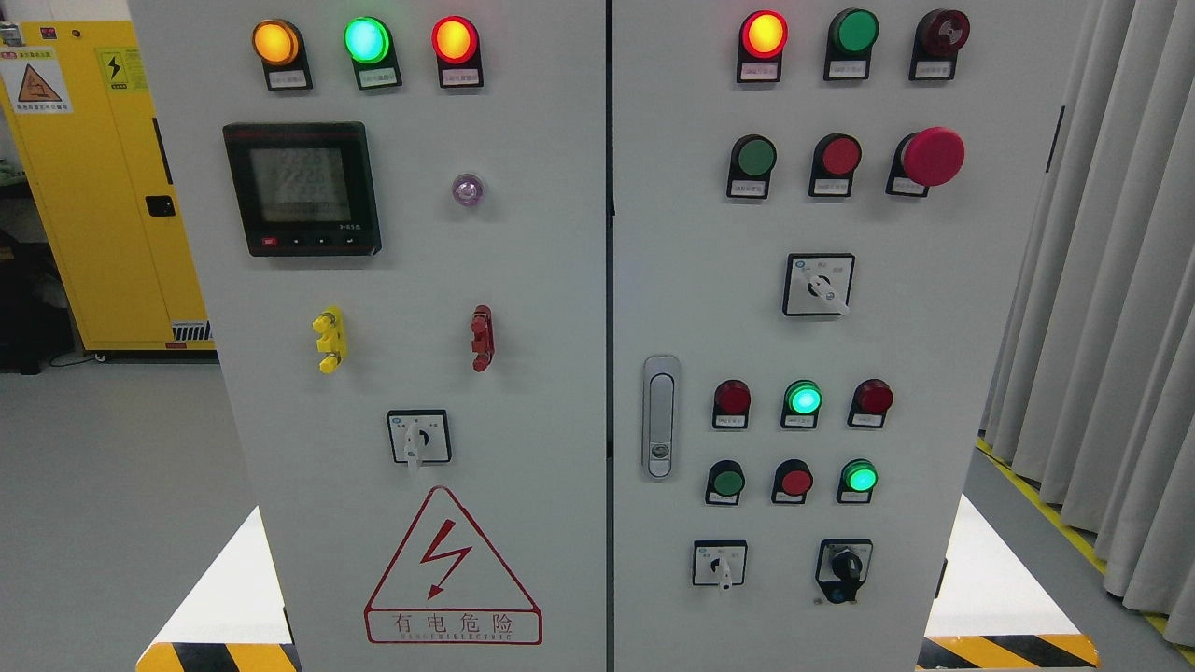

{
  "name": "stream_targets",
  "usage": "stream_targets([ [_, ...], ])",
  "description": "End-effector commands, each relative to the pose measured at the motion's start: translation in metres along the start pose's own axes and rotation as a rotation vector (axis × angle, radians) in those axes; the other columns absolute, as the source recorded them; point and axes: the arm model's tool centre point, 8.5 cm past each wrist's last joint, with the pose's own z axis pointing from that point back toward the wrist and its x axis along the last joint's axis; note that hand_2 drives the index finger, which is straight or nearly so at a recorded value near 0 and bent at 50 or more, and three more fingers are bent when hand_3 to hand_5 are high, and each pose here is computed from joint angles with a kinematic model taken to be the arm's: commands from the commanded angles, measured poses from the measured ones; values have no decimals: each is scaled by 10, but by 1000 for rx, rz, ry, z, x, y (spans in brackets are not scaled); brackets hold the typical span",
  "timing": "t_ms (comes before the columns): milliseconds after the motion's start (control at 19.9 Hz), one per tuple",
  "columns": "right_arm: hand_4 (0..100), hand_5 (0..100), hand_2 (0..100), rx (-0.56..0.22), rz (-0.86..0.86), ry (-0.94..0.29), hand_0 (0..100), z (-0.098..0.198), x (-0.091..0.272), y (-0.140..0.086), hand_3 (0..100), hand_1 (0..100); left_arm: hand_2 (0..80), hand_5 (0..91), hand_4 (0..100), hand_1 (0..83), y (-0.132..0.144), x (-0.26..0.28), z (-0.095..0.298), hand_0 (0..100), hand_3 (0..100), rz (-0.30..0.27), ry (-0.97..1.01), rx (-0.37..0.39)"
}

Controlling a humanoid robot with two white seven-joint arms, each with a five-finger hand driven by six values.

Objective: Turn on light switch 1

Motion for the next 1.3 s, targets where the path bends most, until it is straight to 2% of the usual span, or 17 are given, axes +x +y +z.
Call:
stream_targets([
  [0,0,0,40,1,0,-1,0,0,0,0,0,500,0,0,0,117,2,4,0,230,0,0,-21,14],
  [251,0,0,40,1,0,-1,0,0,0,0,0,500,0,0,0,116,6,14,-1,228,0,-3,-57,55],
  [401,0,0,40,1,0,-1,0,0,0,0,0,500,0,0,0,121,14,52,1,222,0,-7,-210,148],
  [602,0,0,40,1,0,-1,0,0,0,0,0,500,0,0,0,156,11,96,12,214,0,-11,-420,195],
  [652,0,0,40,1,0,-1,0,0,0,0,0,500,0,0,99,168,12,104,16,216,12,-15,-473,202],
  [702,0,0,40,-1,0,-1,0,0,0,0,0,500,0,0,158,176,13,114,22,219,97,-17,-526,208],
  [752,0,0,40,-1,0,-1,0,0,0,0,0,500,0,0,180,190,14,126,28,222,143,-21,-575,212],
  [852,0,0,40,1,0,-1,0,0,0,0,0,500,20,0,286,238,18,151,43,239,230,-26,-672,229],
  [903,0,0,40,1,0,-1,0,0,0,0,0,500,20,0,286,238,23,166,52,239,230,-15,-728,255],
  [953,0,0,40,1,0,-1,0,0,0,0,0,500,69,48,334,283,26,183,63,251,264,-7,-787,287],
  [1003,0,0,40,1,0,-1,0,0,0,0,0,500,173,177,454,352,29,199,75,257,374,-1,-846,313],
  [1103,0,0,40,1,0,-1,0,0,0,0,0,500,171,189,463,367,29,224,102,255,381,-4,-962,331],
  [1153,0,0,40,1,0,-1,0,0,0,0,0,500,202,239,490,395,30,237,117,256,421,-8,-1020,337],
  [1203,0,0,40,1,0,-1,0,0,0,0,0,500,258,410,595,477,30,249,132,243,508,-13,-1076,339],
  [1253,0,0,40,-1,0,-1,0,0,0,0,0,500,321,573,700,515,29,259,146,206,595,-17,-1128,339],
])
